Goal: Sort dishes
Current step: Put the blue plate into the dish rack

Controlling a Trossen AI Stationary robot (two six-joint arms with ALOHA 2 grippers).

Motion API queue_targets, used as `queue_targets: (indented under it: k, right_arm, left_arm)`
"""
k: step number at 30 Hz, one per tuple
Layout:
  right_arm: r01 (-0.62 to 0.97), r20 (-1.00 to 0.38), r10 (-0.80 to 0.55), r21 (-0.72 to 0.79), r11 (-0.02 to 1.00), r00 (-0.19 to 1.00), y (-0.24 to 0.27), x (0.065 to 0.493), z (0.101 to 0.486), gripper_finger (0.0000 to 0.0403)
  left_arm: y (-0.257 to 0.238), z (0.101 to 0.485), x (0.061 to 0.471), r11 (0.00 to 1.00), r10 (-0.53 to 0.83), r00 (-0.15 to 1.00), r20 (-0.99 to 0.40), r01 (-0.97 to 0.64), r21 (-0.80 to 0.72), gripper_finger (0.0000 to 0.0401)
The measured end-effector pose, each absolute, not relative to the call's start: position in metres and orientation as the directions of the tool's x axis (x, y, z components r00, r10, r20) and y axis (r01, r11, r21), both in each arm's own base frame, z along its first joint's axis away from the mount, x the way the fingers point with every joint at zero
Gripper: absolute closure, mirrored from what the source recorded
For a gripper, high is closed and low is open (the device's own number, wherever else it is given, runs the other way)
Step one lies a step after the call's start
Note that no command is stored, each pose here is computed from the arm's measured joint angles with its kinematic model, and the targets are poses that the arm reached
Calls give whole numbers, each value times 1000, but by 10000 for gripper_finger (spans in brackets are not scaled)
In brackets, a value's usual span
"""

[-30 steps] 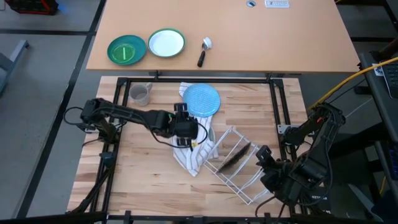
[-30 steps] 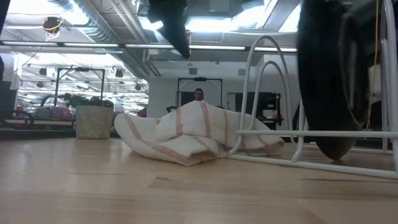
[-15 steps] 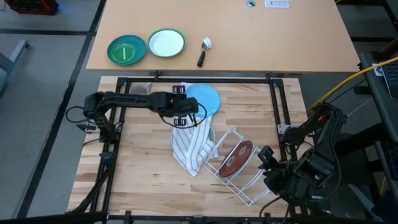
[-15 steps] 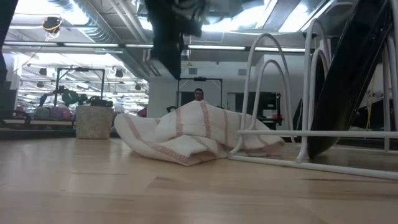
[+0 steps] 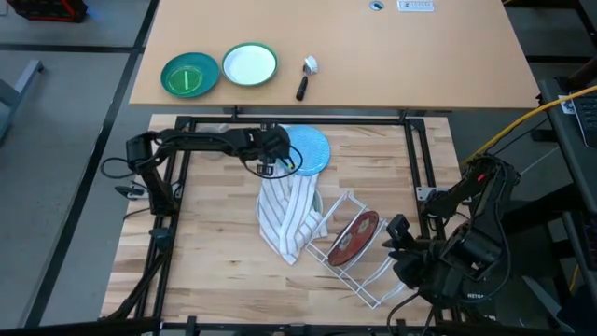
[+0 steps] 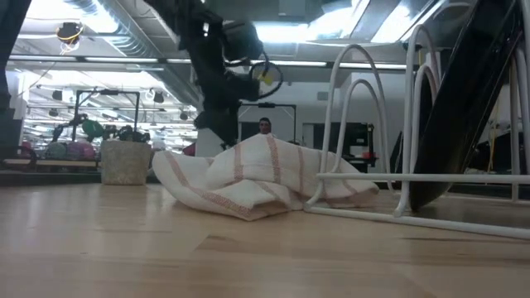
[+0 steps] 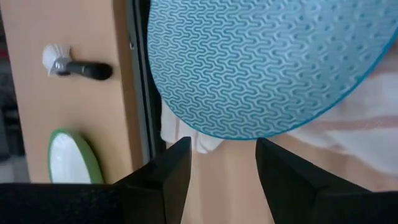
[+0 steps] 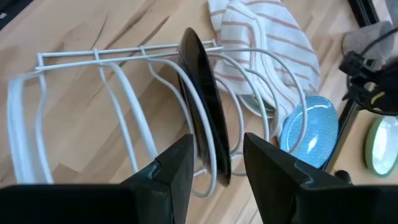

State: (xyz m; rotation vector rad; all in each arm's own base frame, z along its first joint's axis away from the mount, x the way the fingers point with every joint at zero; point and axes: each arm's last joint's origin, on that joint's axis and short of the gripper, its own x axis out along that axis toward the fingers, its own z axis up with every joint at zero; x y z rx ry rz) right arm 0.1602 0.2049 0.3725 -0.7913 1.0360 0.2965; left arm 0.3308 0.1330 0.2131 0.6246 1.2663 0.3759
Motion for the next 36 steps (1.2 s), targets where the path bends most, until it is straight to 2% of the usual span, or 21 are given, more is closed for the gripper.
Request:
queue_targets:
  k: [9, 14, 19, 36]
  right_arm:
    - [-558, -846, -138, -453, 695, 514, 205, 161, 373, 258]
    - [-555, -843, -142, -459, 694, 519, 205, 161, 373, 258]
    - [-551, -840, -134, -456, 699, 525, 206, 162, 373, 258]
    - [-539, -831, -102, -443, 716, 547, 210, 164, 374, 258]
  left_arm:
    - [141, 181, 316, 748, 525, 274, -806, 303, 590, 233]
    - [141, 174, 318, 682, 536, 362, -763, 347, 644, 233]
    - [140, 169, 317, 631, 518, 386, -763, 430, 646, 233]
    - [155, 158, 314, 655, 478, 392, -786, 437, 616, 233]
